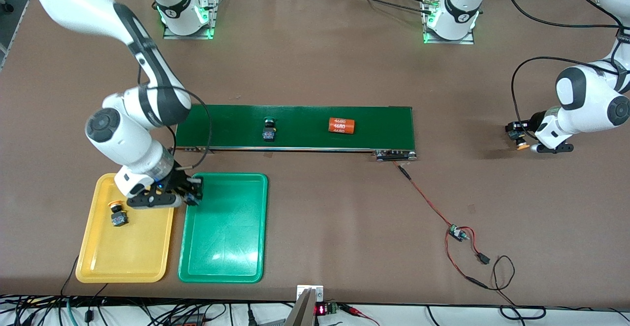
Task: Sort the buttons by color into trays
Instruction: 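Carry a button to the green tray while the left gripper lifts another, then drop the button in the green tray while the left gripper places another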
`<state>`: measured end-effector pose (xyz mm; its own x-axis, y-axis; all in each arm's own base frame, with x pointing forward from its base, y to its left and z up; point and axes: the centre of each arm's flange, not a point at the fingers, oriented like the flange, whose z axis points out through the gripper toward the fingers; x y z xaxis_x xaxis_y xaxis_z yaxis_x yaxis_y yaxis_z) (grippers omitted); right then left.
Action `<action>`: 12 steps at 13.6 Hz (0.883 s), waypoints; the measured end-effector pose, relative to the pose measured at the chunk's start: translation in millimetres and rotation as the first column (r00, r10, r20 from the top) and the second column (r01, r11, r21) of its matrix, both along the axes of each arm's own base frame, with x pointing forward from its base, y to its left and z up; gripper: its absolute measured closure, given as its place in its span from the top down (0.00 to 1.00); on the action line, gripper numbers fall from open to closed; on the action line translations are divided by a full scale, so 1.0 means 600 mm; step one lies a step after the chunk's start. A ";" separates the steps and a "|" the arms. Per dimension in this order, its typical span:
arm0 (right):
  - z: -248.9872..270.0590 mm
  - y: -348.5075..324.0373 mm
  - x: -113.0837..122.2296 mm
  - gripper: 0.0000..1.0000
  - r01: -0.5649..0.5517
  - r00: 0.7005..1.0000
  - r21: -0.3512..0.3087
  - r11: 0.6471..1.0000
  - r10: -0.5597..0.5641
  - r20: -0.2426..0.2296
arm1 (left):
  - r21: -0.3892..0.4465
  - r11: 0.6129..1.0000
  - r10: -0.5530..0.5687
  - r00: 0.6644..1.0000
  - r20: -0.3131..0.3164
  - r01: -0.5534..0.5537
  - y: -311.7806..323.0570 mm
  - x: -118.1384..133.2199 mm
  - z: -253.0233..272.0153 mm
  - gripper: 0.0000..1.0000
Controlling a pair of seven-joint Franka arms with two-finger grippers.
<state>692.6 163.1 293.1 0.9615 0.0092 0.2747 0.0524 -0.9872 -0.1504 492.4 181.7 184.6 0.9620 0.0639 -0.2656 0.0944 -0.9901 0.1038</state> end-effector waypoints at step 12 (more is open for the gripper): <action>-0.110 0.014 0.018 0.86 -0.033 0.993 0.030 0.999 0.030 0.112 | -0.072 0.962 -0.264 0.964 0.016 0.264 -0.392 0.080 0.189 0.34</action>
